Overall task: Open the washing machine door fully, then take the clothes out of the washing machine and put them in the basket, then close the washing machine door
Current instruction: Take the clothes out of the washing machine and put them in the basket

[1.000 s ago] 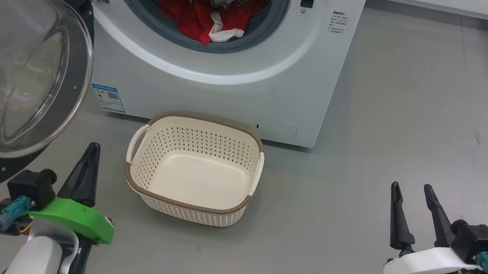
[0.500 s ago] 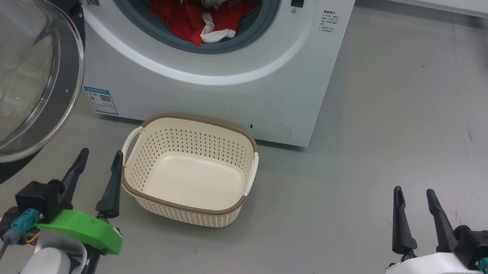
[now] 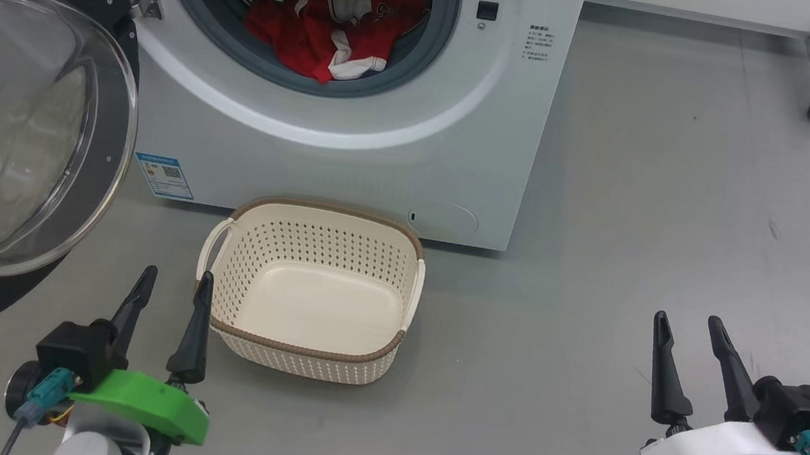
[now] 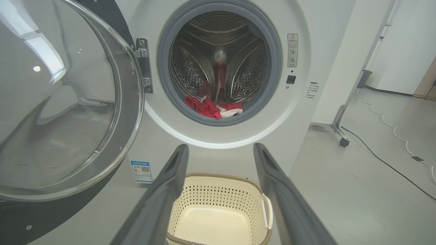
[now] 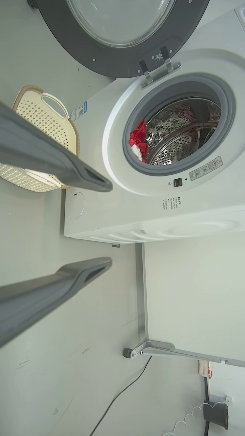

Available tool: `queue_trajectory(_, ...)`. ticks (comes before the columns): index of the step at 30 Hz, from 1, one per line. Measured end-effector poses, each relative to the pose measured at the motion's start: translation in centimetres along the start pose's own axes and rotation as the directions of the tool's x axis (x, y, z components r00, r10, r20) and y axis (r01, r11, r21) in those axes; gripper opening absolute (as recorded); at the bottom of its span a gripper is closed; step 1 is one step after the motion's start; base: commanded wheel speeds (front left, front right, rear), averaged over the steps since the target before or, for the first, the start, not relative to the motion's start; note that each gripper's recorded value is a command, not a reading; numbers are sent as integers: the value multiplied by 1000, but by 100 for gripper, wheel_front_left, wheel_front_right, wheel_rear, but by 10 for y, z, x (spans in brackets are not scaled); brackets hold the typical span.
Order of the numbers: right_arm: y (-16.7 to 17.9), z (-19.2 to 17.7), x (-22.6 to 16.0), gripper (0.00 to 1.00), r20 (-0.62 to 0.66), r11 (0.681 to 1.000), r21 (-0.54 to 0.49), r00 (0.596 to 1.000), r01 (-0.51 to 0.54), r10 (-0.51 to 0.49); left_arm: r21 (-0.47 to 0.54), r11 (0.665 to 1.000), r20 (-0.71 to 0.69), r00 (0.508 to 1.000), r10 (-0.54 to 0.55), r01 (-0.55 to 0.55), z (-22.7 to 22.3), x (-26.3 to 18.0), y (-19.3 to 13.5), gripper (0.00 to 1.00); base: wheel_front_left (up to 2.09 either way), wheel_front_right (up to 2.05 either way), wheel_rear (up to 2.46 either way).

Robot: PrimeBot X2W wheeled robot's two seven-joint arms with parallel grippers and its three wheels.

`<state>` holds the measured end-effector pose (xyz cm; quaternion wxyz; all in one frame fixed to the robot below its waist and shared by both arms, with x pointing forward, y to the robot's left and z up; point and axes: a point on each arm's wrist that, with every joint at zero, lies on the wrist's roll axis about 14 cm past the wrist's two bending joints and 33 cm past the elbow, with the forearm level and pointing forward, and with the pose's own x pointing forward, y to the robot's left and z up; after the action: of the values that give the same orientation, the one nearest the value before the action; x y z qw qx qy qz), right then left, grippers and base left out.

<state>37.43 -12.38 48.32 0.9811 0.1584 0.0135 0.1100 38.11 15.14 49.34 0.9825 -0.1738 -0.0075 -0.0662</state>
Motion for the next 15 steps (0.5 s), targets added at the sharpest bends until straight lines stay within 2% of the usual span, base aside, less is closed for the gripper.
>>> queue_trajectory(15, -1, 0, -5, 100, -1, 1000, 0, 1000, 6, -6, 13, 1000, 13, 1000, -12, 12, 3, -3, -4, 100, 0, 0, 0)
